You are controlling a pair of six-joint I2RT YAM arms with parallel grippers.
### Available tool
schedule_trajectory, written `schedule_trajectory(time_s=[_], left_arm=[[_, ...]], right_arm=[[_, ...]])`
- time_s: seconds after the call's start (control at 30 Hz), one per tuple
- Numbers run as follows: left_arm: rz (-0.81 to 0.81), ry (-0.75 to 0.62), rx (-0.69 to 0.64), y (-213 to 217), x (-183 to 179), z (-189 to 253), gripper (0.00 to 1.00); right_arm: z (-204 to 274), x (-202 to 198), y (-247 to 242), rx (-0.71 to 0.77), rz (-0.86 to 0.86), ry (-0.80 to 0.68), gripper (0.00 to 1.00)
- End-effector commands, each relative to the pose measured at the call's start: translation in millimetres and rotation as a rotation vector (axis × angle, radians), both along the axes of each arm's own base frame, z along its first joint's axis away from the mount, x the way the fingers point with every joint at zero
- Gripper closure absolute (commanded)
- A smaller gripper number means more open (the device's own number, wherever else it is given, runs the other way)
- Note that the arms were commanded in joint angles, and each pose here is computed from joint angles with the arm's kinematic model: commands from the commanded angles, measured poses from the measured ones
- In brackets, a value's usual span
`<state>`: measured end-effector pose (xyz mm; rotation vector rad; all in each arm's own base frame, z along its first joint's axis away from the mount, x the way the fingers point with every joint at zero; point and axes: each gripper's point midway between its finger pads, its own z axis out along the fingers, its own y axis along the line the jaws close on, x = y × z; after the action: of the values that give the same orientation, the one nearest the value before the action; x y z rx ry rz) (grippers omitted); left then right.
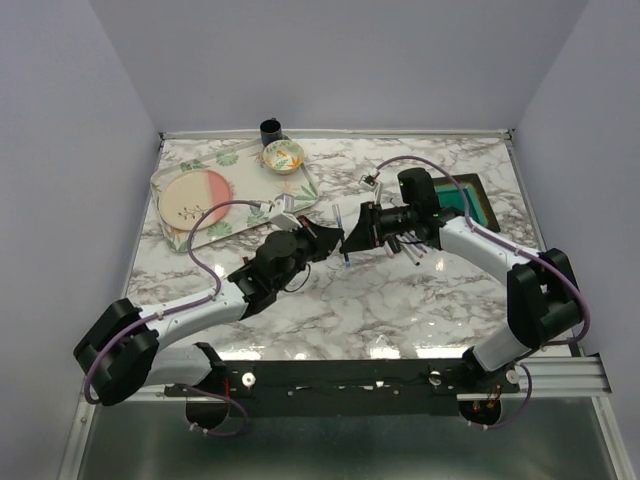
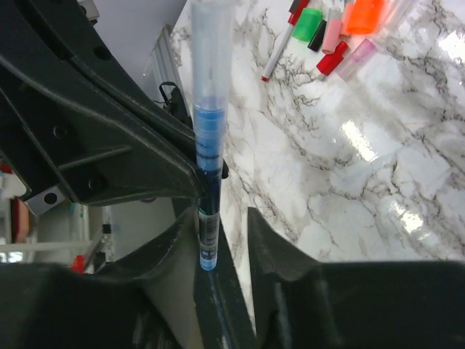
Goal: Open the pen caps
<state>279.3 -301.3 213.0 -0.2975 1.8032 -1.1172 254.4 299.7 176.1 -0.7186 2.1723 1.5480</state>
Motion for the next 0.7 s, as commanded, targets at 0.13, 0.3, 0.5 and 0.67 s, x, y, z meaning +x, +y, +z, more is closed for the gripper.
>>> schedule_trajectory(time_s=[0.13, 0.3, 0.5, 0.67], left_arm=[[0.015, -0.068, -0.027, -4, 6, 25, 0.98], [0.056, -0.047, 0.052, 10, 12, 24, 0.42], [0.126, 0.063, 0.174, 20, 28, 9, 0.38], [0.131, 0.072, 0.193, 20, 32, 7, 0.41]], right_arm=[[6, -8, 10, 0.004, 0.069, -0.026, 1.00], [9, -5, 7, -0.013, 0.090, -0.111, 1.00], [6, -7, 7, -0.033, 0.121, -0.151, 1.00], [7, -10, 7, -0.022, 0.147, -0.161, 1.00]])
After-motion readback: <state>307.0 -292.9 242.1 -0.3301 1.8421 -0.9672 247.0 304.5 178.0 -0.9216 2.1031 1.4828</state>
